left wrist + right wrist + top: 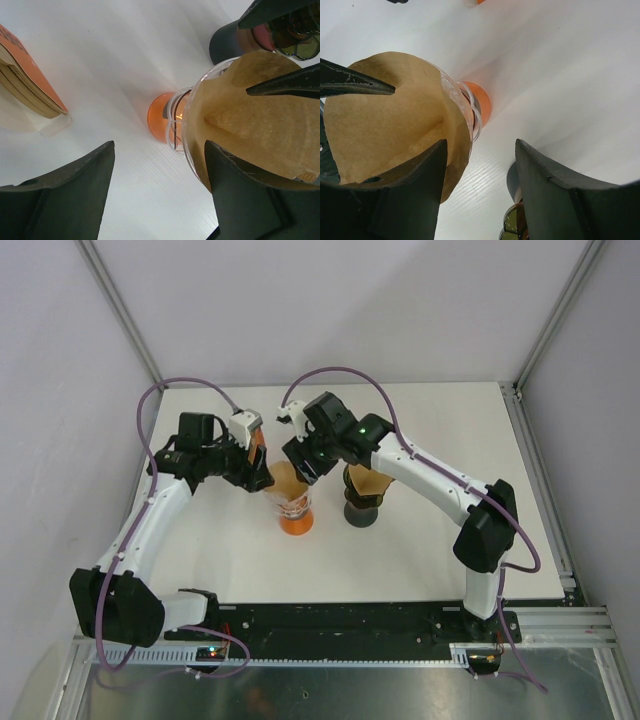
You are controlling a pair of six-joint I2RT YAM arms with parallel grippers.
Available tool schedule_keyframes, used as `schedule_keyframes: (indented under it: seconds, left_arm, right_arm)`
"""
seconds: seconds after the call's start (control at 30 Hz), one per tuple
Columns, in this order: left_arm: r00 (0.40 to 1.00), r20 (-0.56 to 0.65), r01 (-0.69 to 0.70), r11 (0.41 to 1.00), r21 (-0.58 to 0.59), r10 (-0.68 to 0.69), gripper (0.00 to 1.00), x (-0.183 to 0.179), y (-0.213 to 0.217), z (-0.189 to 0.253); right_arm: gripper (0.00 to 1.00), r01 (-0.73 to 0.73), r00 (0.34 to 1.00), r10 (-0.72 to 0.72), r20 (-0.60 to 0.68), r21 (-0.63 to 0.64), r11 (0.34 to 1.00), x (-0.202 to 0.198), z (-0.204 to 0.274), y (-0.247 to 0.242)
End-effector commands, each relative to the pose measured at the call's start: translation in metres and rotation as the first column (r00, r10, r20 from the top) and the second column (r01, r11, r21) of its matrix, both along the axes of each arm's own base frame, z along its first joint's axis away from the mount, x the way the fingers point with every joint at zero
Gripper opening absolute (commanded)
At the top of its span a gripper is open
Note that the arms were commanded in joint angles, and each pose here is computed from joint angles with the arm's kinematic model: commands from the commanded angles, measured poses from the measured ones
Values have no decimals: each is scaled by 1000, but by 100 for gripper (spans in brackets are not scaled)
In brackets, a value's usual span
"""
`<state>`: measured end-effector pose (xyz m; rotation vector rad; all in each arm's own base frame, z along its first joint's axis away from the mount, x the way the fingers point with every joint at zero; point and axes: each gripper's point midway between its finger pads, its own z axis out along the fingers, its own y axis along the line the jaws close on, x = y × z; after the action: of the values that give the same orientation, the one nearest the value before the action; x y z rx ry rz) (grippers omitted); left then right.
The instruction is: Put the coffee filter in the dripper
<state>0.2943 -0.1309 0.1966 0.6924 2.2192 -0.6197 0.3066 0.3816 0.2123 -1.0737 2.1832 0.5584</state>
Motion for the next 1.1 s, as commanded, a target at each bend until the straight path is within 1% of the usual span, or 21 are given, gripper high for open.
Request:
schedule_keyframes:
  seconds: [0.0, 0.37, 0.63, 0.77, 0.87, 0.97, 1.07]
  left_arm:
    - [995, 93, 41, 999, -25, -38, 78, 4, -7, 30]
    - [991, 126, 52, 997, -54, -45, 80, 7, -11, 49]
    - [983, 182, 25, 999, -41, -17, 81, 15, -6, 68]
    - [972, 231, -37, 999, -36, 44, 82, 28, 7, 88]
    - [958, 258, -112, 992, -50, 121, 83, 41, 28, 102]
    - [935, 284, -203, 977, -63, 212, 83, 55, 57, 111]
    - [903, 304, -299, 952, -65, 305, 83, 67, 88, 111]
  right_arm:
    - [62, -12, 999, 10, 36, 43, 999, 2, 21, 2]
    - [63, -31, 996, 26, 80, 60, 998, 3, 41, 10]
    - [65, -27, 989, 14, 148, 89, 996, 8, 73, 9]
    - [67, -20, 979, -7, 205, 127, 992, 13, 101, 4]
    - [68, 23, 967, -64, 246, 168, 986, 24, 122, -10]
    - [69, 97, 950, -154, 272, 214, 972, 40, 142, -37]
    - [71, 174, 927, -249, 279, 266, 948, 51, 155, -71]
